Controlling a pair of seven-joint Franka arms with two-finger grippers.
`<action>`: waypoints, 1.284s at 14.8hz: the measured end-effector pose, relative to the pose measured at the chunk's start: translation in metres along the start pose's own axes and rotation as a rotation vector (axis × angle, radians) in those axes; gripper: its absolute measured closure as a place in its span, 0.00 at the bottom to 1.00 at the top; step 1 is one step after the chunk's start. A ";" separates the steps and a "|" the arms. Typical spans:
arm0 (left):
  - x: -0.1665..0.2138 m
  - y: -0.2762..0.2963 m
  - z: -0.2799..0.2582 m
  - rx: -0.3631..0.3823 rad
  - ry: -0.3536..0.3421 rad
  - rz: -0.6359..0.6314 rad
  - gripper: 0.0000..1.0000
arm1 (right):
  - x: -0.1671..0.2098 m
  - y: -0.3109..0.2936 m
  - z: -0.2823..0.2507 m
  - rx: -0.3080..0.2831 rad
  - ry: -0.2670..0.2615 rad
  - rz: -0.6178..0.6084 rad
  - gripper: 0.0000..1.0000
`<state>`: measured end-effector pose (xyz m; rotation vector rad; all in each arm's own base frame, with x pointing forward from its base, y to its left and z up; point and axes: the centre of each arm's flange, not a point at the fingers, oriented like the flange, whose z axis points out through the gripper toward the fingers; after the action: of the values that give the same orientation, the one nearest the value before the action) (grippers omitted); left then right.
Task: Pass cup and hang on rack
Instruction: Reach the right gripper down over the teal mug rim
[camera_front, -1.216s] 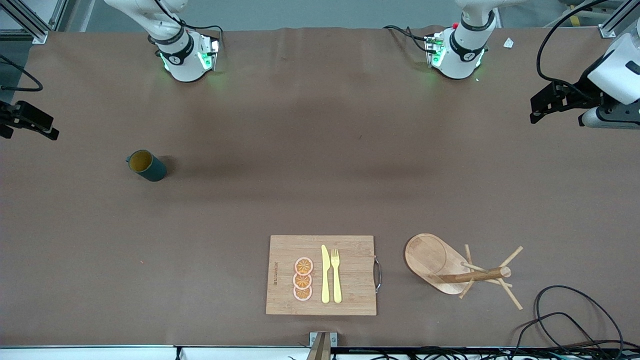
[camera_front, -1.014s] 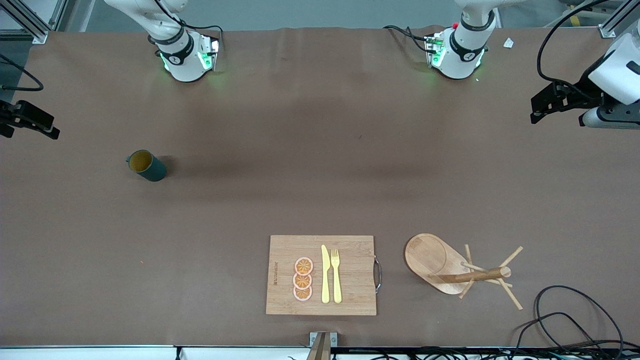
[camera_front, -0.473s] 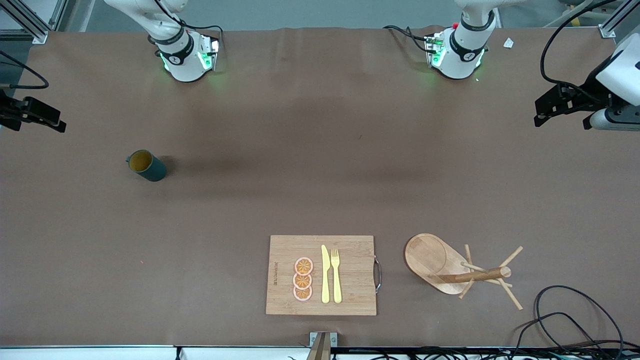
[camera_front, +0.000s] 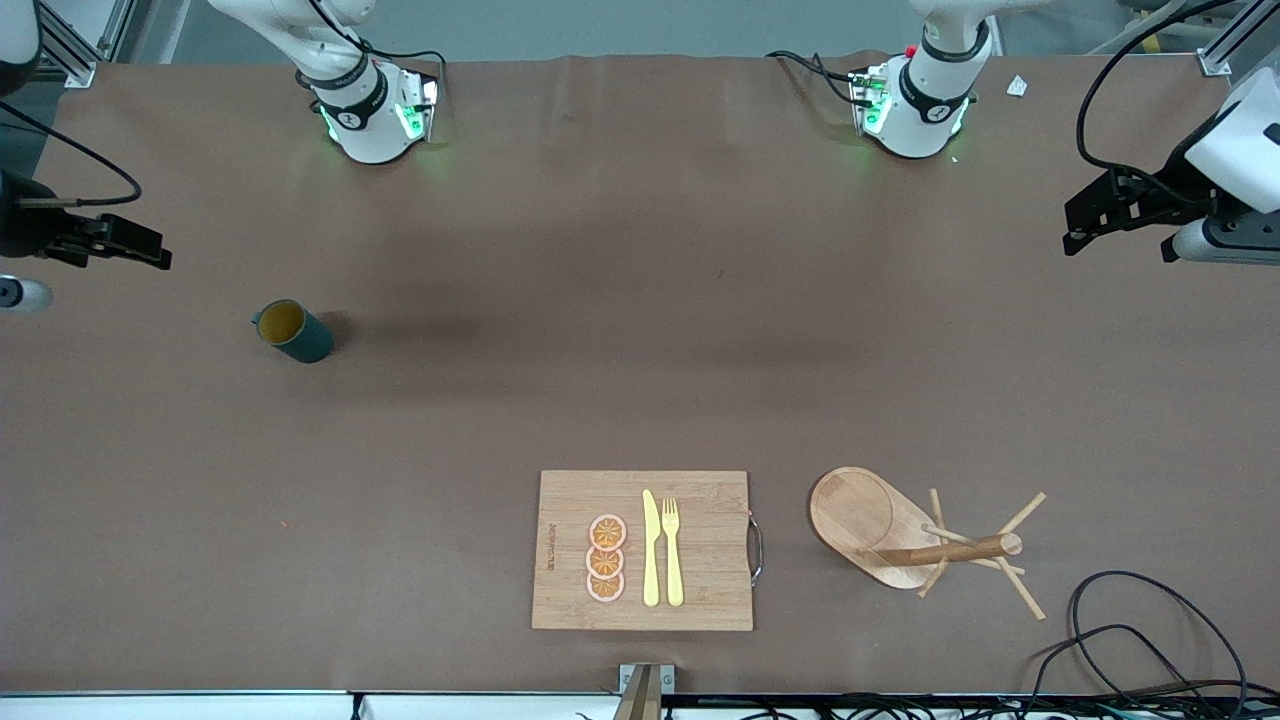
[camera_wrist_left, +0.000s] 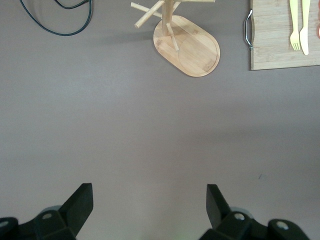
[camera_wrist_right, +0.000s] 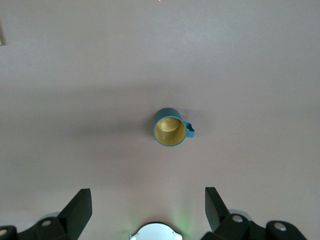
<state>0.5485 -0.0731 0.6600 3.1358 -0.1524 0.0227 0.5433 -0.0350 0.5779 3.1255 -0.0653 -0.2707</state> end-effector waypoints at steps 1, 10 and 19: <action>0.001 0.000 0.001 0.000 -0.002 0.000 0.00 | -0.001 0.000 0.011 -0.001 0.017 0.000 0.00; 0.005 -0.001 0.009 -0.004 -0.017 0.000 0.00 | -0.017 0.012 0.110 0.008 0.079 0.035 0.00; 0.005 -0.002 0.009 -0.004 -0.018 0.000 0.00 | -0.017 -0.005 0.201 0.014 0.185 0.015 0.00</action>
<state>0.5538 -0.0719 0.6510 3.1329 -0.1517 -0.0053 0.4924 -0.0295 0.3828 3.1455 -0.0894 0.0190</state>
